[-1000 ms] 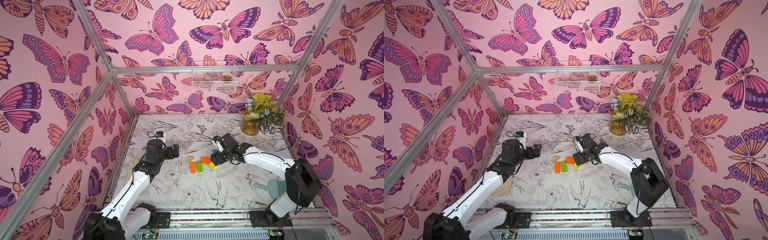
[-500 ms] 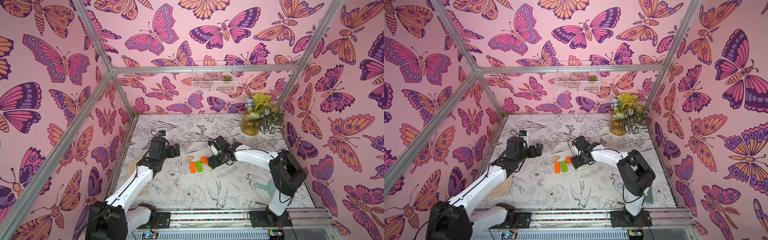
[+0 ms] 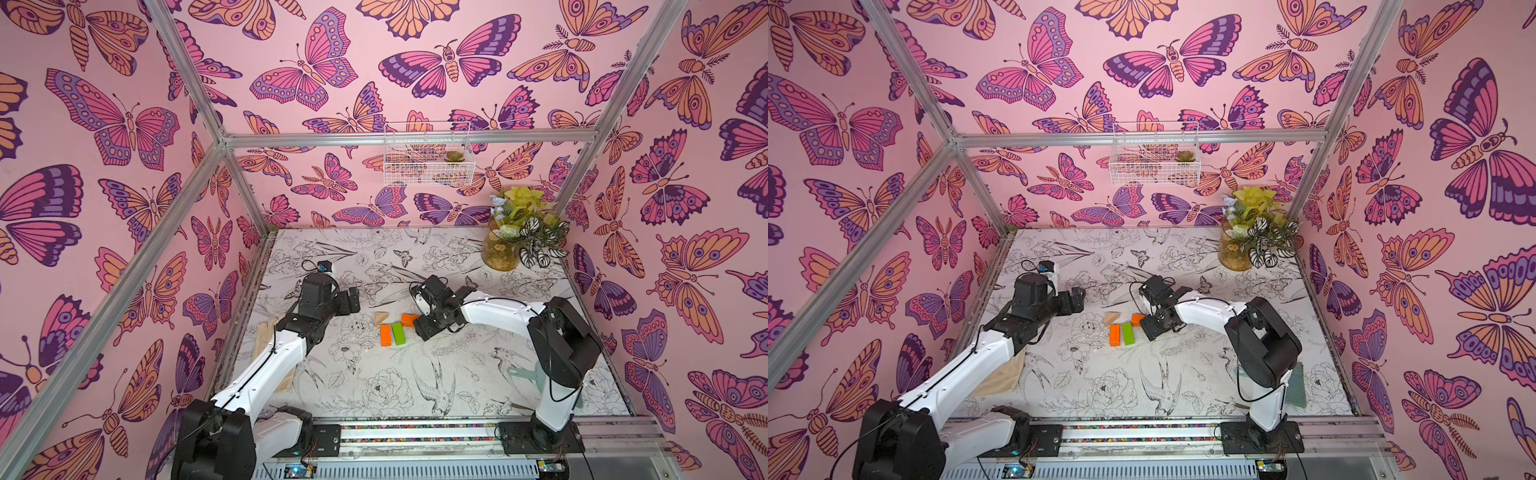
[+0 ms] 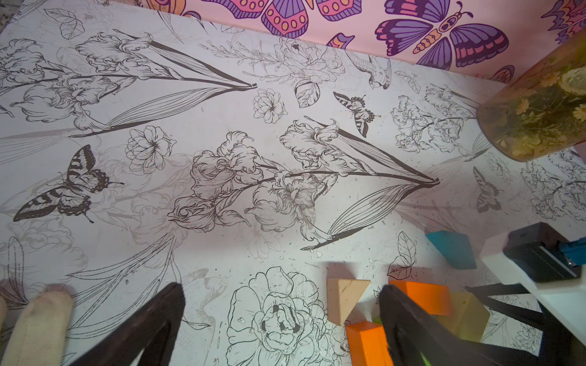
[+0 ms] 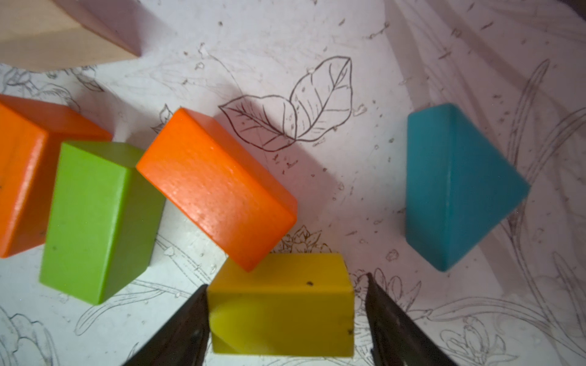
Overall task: Assemble a piece of candy with building blocks
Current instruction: Pick up the building block from the center of the board, then place the building block at the center of the board.
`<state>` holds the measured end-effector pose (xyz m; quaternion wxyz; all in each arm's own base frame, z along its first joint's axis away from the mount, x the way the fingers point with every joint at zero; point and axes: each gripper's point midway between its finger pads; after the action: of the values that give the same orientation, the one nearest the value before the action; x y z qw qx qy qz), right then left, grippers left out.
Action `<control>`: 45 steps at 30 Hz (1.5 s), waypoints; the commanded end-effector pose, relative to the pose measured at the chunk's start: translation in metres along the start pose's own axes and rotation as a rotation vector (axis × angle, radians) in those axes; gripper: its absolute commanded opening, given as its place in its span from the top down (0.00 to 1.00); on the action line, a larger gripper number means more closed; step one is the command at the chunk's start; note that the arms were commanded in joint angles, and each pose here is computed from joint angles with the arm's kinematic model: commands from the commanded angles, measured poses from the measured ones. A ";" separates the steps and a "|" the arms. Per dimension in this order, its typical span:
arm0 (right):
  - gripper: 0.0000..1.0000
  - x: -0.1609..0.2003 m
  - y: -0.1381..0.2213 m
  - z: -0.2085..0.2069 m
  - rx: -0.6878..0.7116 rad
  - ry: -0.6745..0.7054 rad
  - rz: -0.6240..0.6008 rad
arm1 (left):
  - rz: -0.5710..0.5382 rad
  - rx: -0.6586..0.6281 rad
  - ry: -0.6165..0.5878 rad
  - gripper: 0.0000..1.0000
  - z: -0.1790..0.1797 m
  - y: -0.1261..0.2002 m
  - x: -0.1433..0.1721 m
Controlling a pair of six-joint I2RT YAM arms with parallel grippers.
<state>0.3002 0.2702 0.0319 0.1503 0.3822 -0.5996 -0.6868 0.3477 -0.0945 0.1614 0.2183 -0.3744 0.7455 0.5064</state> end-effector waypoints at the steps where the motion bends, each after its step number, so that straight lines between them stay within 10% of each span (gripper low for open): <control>1: 0.30 0.002 -0.004 0.000 0.030 0.024 0.025 | 0.015 0.008 -0.018 0.02 -0.002 0.003 0.004; 8: 0.58 -0.004 0.006 0.000 0.042 0.032 0.021 | 0.004 -0.006 -0.016 0.01 0.002 0.006 0.005; 19: 0.62 -0.058 0.142 -0.076 0.302 -0.300 -0.296 | 0.001 -0.005 -0.031 0.01 0.000 0.005 0.001; 45: 0.59 -0.130 -0.004 -0.090 0.182 -0.452 -0.169 | 0.000 -0.001 0.003 0.01 0.001 0.008 0.003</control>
<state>0.4534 0.2945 0.0860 -0.0831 0.3007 -0.6322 -0.7093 0.3439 -0.0937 0.1679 0.2252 -0.3761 0.7442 0.5039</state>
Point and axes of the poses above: each gripper's point midway between its finger pads, its own y axis back along the fingers, its own z axis along the line the jaws close on, x = y × z, and after that the axes turned 12 degrees about y, right-handed
